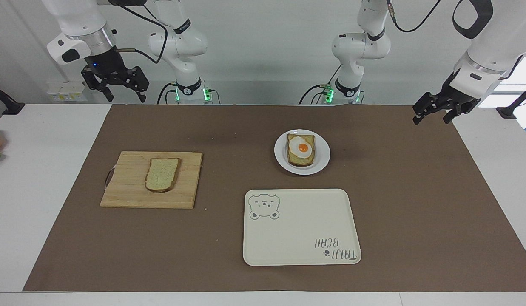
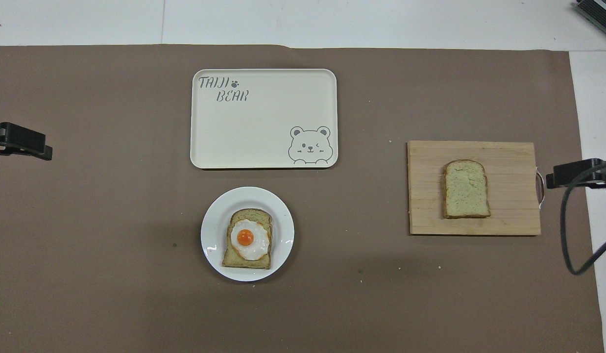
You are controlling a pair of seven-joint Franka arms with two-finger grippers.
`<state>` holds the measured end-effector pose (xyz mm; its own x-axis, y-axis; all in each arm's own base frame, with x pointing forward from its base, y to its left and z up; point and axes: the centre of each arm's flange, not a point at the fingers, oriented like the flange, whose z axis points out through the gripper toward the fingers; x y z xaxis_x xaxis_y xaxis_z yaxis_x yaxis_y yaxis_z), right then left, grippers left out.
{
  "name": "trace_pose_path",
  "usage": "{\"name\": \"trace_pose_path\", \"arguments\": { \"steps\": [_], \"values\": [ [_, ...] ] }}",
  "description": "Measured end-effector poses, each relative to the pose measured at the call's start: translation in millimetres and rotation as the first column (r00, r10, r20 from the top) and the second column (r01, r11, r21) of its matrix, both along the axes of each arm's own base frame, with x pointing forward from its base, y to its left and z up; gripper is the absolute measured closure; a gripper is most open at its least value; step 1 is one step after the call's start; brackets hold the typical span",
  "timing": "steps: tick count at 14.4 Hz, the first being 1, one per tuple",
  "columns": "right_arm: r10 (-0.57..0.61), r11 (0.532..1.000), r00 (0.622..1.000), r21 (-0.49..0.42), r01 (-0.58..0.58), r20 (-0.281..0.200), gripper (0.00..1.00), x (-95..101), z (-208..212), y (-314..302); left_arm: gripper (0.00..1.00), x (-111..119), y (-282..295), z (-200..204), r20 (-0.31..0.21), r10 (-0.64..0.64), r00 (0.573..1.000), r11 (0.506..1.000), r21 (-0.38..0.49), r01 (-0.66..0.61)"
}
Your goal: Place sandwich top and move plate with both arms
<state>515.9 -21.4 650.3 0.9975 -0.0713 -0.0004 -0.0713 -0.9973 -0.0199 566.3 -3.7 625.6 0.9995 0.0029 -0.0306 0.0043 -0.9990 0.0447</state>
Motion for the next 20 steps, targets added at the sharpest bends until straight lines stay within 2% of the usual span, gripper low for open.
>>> {"name": "trace_pose_path", "arguments": {
  "steps": [8, 20],
  "values": [
    [-0.003, 0.999, 1.000, -0.038, 0.003, 0.000, 0.00, -0.3, 0.3, -4.9, 0.00, 0.0, 0.0, 0.0, 0.000, 0.000, 1.000, 1.000, 0.000, 0.000],
    [0.001, 0.999, 1.000, -0.038, -0.001, -0.001, 0.00, -0.3, -0.1, -3.6, 0.00, 0.0, 0.0, 0.0, 0.000, 0.000, 1.000, 1.000, 0.000, 0.000]
  ]
}}
